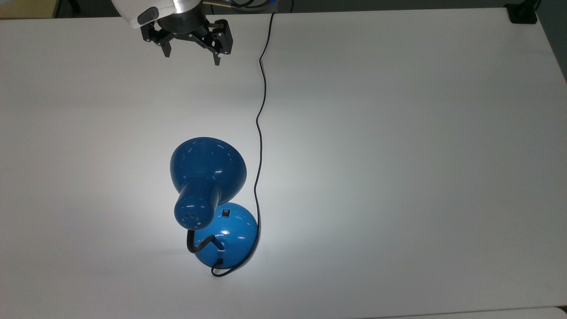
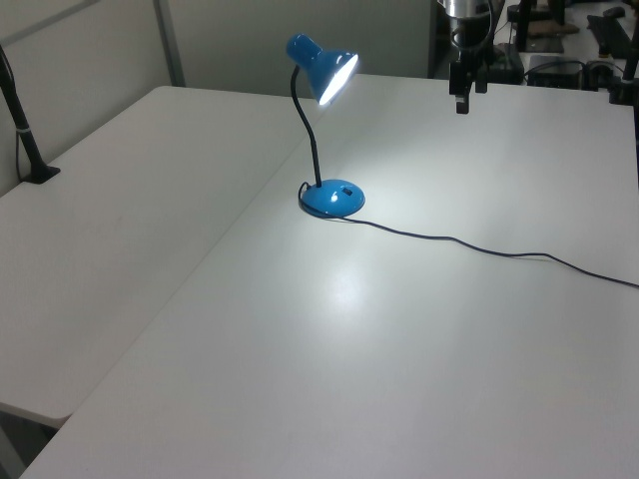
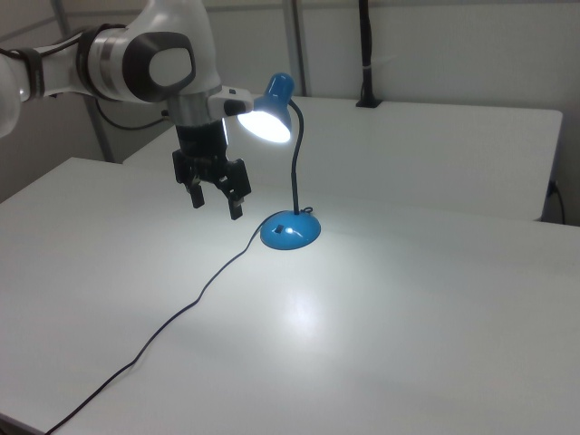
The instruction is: Turn off the lamp
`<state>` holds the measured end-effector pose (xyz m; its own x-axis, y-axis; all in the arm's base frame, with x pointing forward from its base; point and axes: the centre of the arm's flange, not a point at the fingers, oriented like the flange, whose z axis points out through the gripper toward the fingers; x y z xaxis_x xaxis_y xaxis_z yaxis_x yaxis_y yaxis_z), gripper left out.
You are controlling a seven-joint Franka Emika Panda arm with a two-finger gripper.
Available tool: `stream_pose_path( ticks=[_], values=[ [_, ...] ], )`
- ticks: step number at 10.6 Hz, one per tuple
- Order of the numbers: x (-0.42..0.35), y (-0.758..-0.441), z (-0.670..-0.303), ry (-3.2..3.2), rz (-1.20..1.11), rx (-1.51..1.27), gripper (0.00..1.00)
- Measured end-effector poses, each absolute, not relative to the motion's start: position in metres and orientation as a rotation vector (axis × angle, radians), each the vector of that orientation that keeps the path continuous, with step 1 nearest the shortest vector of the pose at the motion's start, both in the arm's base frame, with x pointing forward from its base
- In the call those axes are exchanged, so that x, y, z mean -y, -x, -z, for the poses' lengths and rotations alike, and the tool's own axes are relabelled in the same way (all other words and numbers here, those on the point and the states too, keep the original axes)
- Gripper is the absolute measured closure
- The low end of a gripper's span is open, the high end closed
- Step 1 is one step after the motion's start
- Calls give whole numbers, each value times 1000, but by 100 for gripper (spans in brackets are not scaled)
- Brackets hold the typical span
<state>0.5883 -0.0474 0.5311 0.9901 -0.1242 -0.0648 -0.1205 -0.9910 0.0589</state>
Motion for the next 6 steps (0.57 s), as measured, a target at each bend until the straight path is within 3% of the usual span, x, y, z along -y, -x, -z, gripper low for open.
stream_pose_path(
  ticks=[6],
  values=[
    [57,-588,-536,-3077,92,215,0]
  ],
)
